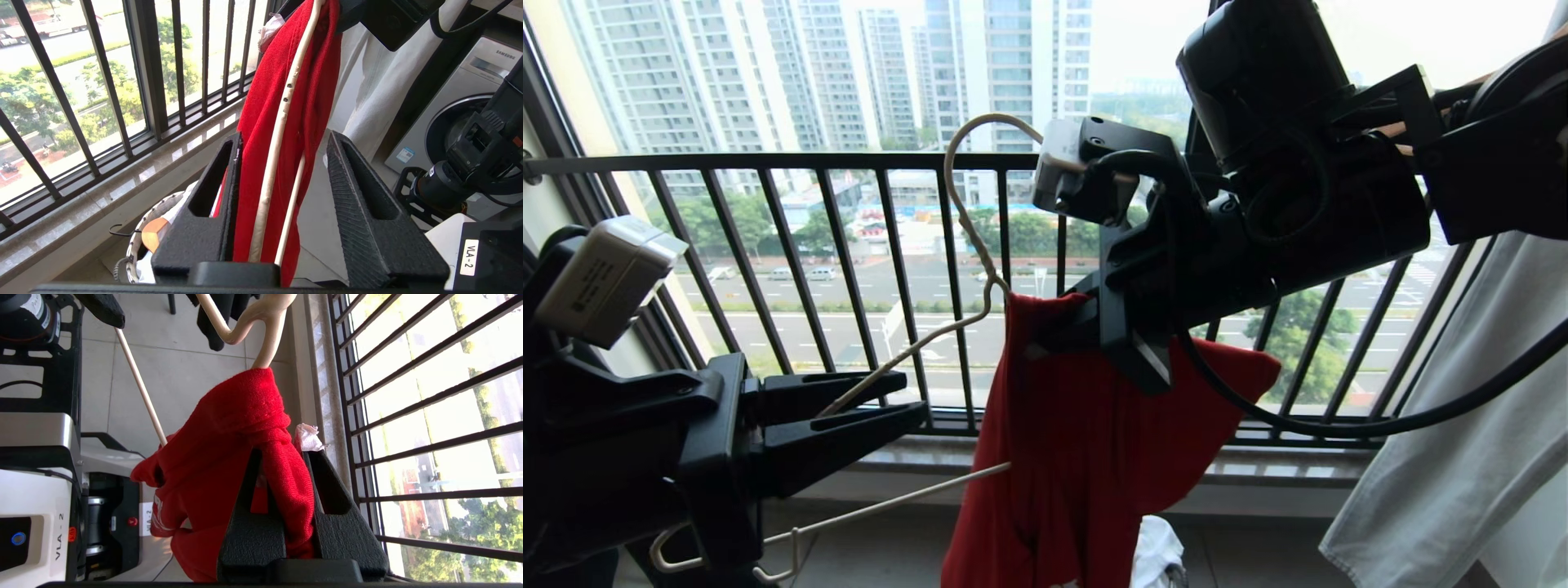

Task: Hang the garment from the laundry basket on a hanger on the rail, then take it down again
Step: Hang the clothes on the clothes rack

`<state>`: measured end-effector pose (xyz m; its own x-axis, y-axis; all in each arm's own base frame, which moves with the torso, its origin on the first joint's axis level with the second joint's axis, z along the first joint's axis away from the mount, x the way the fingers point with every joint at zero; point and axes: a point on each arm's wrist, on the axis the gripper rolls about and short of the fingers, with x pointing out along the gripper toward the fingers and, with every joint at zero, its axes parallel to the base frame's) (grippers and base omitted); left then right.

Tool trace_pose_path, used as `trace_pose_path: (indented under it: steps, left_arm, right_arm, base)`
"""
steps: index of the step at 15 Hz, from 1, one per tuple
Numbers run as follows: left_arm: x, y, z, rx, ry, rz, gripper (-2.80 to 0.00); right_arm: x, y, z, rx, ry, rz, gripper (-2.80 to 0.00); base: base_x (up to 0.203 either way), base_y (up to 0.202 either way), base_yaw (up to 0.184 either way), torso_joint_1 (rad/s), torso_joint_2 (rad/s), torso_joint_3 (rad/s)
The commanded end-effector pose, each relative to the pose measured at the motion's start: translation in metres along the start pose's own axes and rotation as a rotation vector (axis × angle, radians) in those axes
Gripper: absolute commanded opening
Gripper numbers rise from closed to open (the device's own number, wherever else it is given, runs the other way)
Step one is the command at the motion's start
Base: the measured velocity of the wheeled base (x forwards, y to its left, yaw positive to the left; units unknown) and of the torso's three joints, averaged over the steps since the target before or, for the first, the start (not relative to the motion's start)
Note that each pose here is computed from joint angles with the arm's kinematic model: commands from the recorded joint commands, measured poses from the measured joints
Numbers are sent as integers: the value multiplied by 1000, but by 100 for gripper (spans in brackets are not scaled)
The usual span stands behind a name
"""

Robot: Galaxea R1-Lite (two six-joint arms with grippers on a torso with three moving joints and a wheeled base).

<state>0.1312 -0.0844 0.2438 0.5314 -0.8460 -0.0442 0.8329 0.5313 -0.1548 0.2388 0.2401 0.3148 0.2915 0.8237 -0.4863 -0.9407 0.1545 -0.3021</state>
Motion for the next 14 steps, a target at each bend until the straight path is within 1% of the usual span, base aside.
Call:
trace_pose_path:
  steps: [1,3,5,6,7,8,9,10,12,13,14]
  left_arm:
    - [-1,-1,2,6,-10,-3,0]
    - [-7,-5,9,24,-43,-5,0]
    - [-22,-13,21,58,-107,4,0]
    - [-30,-18,30,76,-141,10,0]
    - [-37,-22,39,79,-150,30,0]
    - [-41,-24,48,76,-157,80,0]
    - [-43,-25,54,68,-161,158,0]
    - [-46,-26,59,70,-173,205,0]
    - [-48,-25,66,75,-193,249,0]
    - [-47,-21,67,71,-191,288,-280]
    - [-42,-13,68,63,-180,324,-280]
  right_arm:
    - [0,1,0,-1,5,4,-280]
    - [-1,1,-1,0,13,-4,-280]
    - [-5,-3,-4,6,23,-32,-280]
    - [-8,-7,-6,12,28,-50,-280]
    - [-11,-10,-7,16,36,-72,-280]
    - [-12,-12,-8,20,47,-91,-280]
    - [-13,-14,-10,22,56,-106,-280]
    - [-14,-16,-11,27,61,-116,-280]
    - [-16,-19,-13,31,78,-144,-280]
    - [-19,-21,-15,36,86,-163,-280]
    - [-25,-24,-15,40,84,-181,-280]
  base:
    - [0,0,0,0,0,0]
    - [0,0,0,0,0,0]
    - [0,0,0,0,0,0]
    - [0,0,0,0,0,0]
    - [0,0,0,0,0,0]
    - [0,0,0,0,0,0]
    - [0,0,0,0,0,0]
    - [0,0,0,0,0,0]
    - [0,0,0,0,0,0]
    - [0,0,0,0,0,0]
    - [0,0,0,0,0,0]
